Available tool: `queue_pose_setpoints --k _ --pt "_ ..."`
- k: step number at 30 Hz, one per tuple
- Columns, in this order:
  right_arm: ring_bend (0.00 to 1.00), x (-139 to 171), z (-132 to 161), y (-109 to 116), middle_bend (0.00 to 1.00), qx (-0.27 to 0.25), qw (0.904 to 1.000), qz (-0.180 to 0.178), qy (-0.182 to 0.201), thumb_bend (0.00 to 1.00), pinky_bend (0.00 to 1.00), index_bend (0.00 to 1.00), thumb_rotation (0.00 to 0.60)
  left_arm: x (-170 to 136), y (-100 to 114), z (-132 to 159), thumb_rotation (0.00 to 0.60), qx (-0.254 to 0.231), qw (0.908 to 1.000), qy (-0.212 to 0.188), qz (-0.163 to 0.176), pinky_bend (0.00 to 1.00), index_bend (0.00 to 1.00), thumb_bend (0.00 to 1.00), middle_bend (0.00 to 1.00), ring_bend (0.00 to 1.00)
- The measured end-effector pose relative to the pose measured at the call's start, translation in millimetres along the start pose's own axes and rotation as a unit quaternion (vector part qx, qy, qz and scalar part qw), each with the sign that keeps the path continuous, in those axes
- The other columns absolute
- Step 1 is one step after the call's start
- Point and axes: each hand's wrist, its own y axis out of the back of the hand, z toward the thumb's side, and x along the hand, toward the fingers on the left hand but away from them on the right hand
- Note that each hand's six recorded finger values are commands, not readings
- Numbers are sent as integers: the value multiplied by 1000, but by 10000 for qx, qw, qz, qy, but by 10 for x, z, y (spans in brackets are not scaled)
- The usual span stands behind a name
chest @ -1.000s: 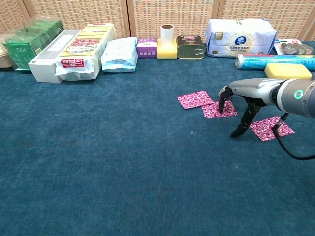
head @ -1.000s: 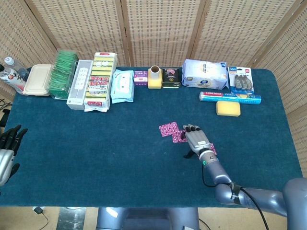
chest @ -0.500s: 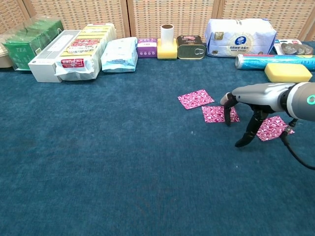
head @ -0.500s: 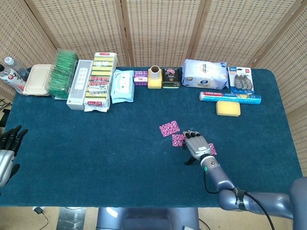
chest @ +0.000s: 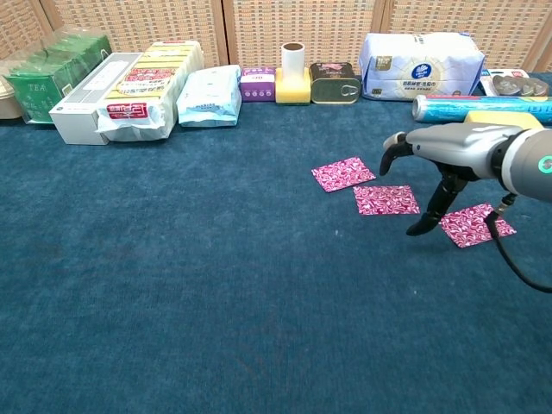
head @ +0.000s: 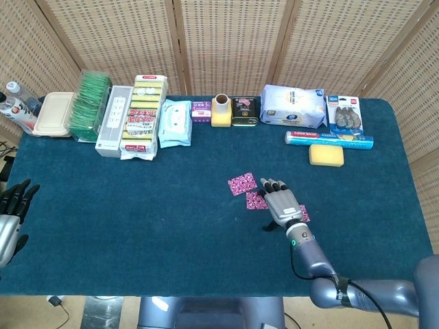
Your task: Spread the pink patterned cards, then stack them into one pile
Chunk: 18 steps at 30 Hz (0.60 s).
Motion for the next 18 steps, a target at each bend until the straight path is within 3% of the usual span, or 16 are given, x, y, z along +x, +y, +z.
queue_pose_setpoints --k 6,18 --pt "0 -170 -97 -28 8 -104 9992 -23 -379 0 86 190 517 1 14 -18 600 -21 10000 17 18 78 0 94 0 0" --pt "0 -313 -39 -32 8 -190 9979 -118 -611 0 89 204 516 5 18 -22 600 -32 10000 15 14 78 0 94 0 0"
